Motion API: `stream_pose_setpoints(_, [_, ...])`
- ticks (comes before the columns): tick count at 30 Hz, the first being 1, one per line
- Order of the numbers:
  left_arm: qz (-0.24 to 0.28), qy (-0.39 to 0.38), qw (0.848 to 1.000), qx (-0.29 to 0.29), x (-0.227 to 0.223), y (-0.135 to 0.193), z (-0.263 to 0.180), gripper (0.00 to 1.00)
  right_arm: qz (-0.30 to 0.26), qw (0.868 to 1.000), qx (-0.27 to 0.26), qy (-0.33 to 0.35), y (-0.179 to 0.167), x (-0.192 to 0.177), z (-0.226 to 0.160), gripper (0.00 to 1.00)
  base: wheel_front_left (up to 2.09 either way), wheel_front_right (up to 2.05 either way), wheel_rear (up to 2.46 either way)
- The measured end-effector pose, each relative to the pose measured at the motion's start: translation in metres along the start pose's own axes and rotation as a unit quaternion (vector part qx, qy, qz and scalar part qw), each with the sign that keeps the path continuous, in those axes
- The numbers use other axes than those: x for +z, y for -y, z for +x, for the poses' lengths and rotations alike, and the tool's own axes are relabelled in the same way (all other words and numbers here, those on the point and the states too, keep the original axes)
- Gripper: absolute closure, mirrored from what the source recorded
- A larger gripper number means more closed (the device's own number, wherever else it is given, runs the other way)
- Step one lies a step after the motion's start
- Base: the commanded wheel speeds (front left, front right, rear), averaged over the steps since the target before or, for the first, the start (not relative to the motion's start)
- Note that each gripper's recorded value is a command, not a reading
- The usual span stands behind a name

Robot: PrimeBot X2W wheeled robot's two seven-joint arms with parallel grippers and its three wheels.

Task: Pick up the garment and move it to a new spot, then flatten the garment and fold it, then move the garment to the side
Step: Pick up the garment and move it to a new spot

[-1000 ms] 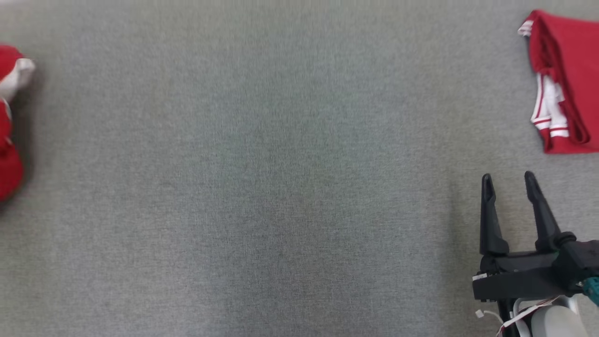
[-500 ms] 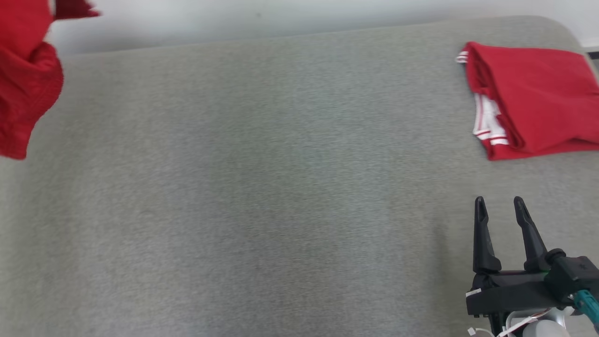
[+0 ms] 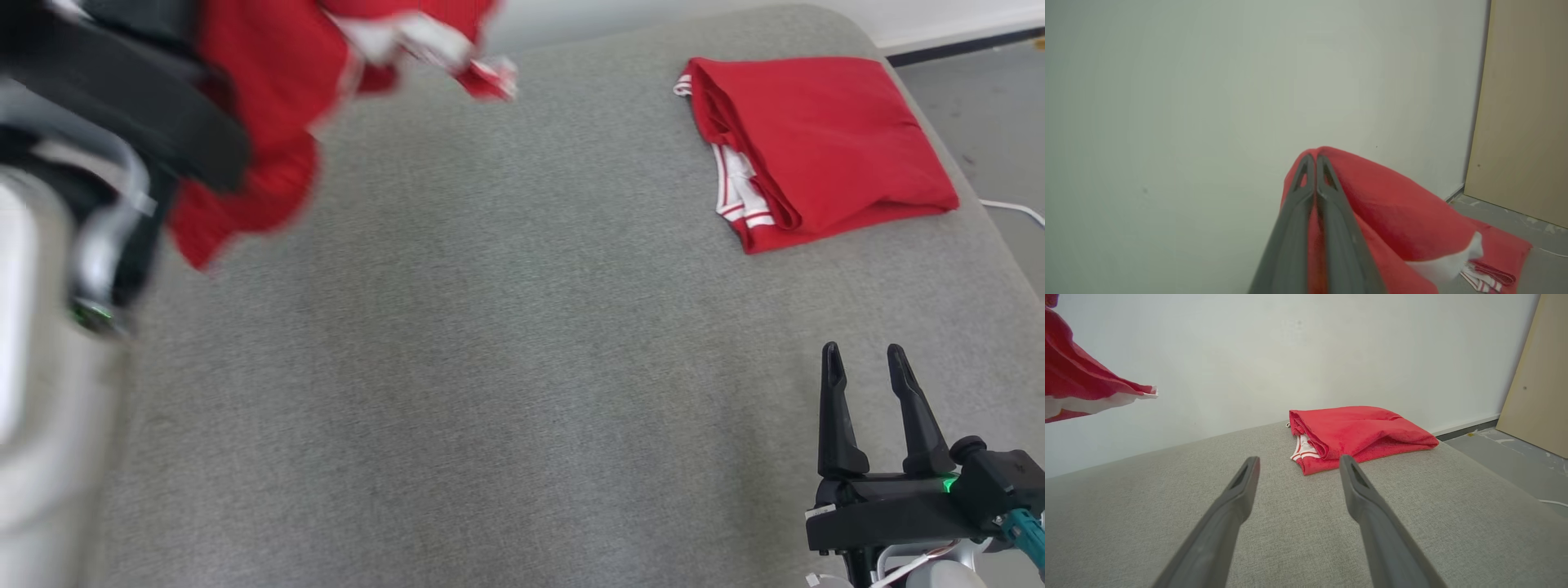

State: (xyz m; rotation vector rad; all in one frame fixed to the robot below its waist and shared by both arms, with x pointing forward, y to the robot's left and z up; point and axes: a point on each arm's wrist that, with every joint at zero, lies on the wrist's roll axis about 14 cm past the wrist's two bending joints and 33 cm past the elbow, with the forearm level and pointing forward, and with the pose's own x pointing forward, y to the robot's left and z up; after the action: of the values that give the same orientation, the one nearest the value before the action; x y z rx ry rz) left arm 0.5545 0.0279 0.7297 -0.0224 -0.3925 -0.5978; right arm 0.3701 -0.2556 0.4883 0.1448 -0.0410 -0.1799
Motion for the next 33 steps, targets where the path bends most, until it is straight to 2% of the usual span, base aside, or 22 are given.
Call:
stream_pose_setpoints(5, [-0.056, -0.038, 0.997, -0.029, -0.048, 0.046, -0.012, 1.00, -0.002, 1.000, -0.008, -0.004, 0.005, -0.002, -0.003, 0.00, 0.00, 0.00, 0.00])
stream_pose_setpoints(10, [-0.117, -0.087, 0.989, -0.029, -0.101, 0.077, -0.041, 1.00, -0.002, 1.000, -0.005, -0.006, 0.003, -0.003, -0.001, 0.00, 0.00, 0.00, 0.00])
stream_pose_setpoints(20, [-0.174, -0.215, 0.960, -0.039, -0.191, 0.134, -0.119, 1.00, 0.003, 1.000, 0.012, -0.016, -0.008, -0.011, 0.002, 0.00, 0.00, 0.00, 0.00])
stream_pose_setpoints(21, [-0.174, -0.215, 0.960, -0.039, -0.191, 0.134, -0.119, 0.69, 0.003, 1.000, 0.012, -0.016, -0.008, -0.011, 0.002, 0.00, 0.00, 0.00, 0.00])
stream_pose_setpoints(22, [-0.173, -0.219, 0.959, -0.042, -0.194, 0.137, -0.123, 0.01, 0.004, 1.000, 0.015, -0.017, -0.011, -0.012, 0.002, 0.00, 0.00, 0.00, 0.00])
stream_pose_setpoints(27, [-0.170, -0.177, 0.969, -0.034, -0.177, 0.136, -0.121, 0.00, 0.005, 0.999, 0.032, -0.013, -0.022, -0.009, 0.004, 0.00, 0.00, 0.00, 0.00])
stream_pose_setpoints(33, [-0.130, -0.107, 0.985, 0.024, -0.144, 0.094, -0.120, 0.00, 0.007, 0.998, 0.055, 0.000, -0.037, -0.002, 0.003, 0.00, 0.00, 0.00, 0.00])
